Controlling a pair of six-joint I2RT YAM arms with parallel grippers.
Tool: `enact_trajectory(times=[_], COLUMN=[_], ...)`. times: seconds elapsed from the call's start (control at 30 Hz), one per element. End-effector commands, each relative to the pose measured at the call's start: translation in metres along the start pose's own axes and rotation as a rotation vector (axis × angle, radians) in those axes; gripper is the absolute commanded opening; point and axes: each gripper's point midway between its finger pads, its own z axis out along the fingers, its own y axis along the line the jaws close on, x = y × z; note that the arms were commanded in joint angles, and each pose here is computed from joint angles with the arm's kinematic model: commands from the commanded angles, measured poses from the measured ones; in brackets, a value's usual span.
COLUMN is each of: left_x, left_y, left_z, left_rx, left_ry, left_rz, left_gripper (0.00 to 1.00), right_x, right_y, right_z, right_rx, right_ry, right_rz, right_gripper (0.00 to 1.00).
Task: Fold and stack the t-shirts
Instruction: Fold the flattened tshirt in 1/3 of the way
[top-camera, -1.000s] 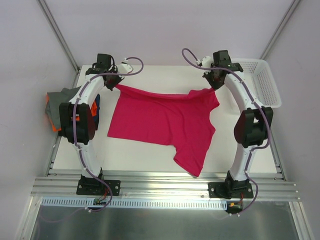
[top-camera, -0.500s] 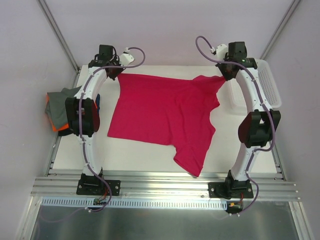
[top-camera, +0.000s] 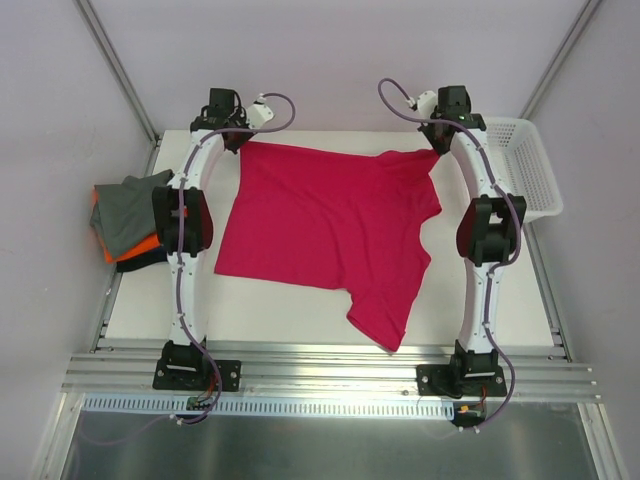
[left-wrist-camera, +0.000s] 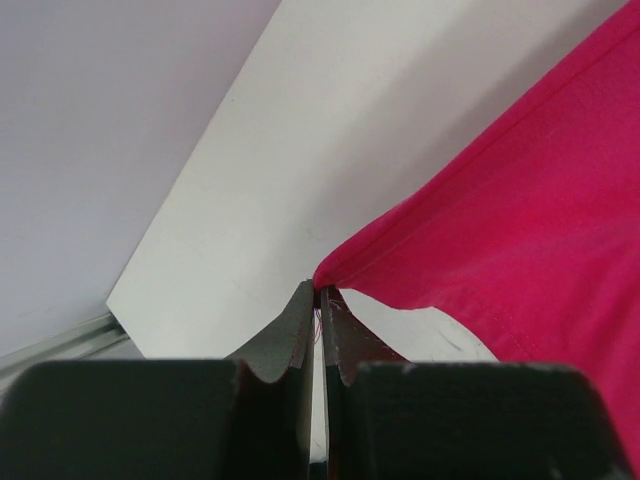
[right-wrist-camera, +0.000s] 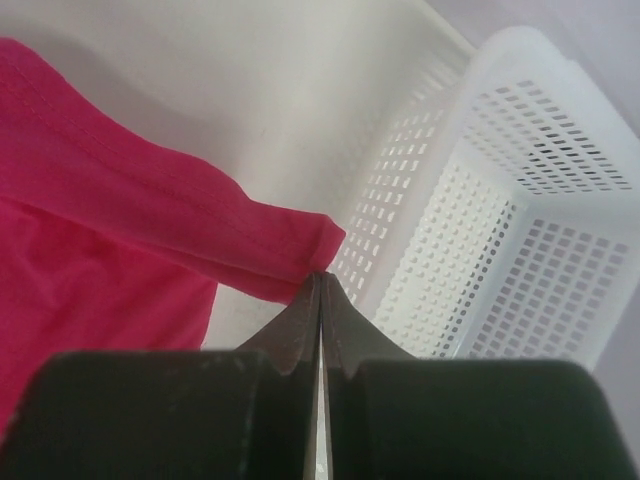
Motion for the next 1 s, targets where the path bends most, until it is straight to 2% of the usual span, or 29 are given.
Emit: enact_trajectory(times=[0.0,0.17,0.3,0.43,0.5,0.97], left_x=[-0.012,-0.008,-0.007,-0.010,-0.004,0.026], left_y=[0.023,0.024,0.017,0.007,-0.001,-0.051], left_z=[-0.008,0.003,0.000,-0.028,-0.036,-0.047], left_rx=[-0.056,-0.060,-0.042,-0.012,0.004,0.122], left_ry=[-0.028,-0.027,-0.025,-0.033,-0.017,0.040], left_rz=[0.030,0.015,-0.008,-0.021,-0.033,-0.118], left_gripper=[0.00,0.00,0.00,0.00,0.00,0.00], right_x=[-0.019,-0.020,-0.020,0.001,0.000,0.034], right_y=[-0.026,-0.027,-0.023,0.005,0.013,0.071], right_z=[-0.011,-0.001,-0.011,-0.028,-0.044,-0.060], right_rx=[0.086,0.097,0.073,-0.028,-0.056,-0.235], right_ry=[-0.060,-0.065,-0.068,-0.001,-0.013,0.112], right_rz=[-0.005,0.013,0.021,0.040,0.050,0.081], right_gripper=[0.00,0.00,0.00,0.00,0.00,0.00])
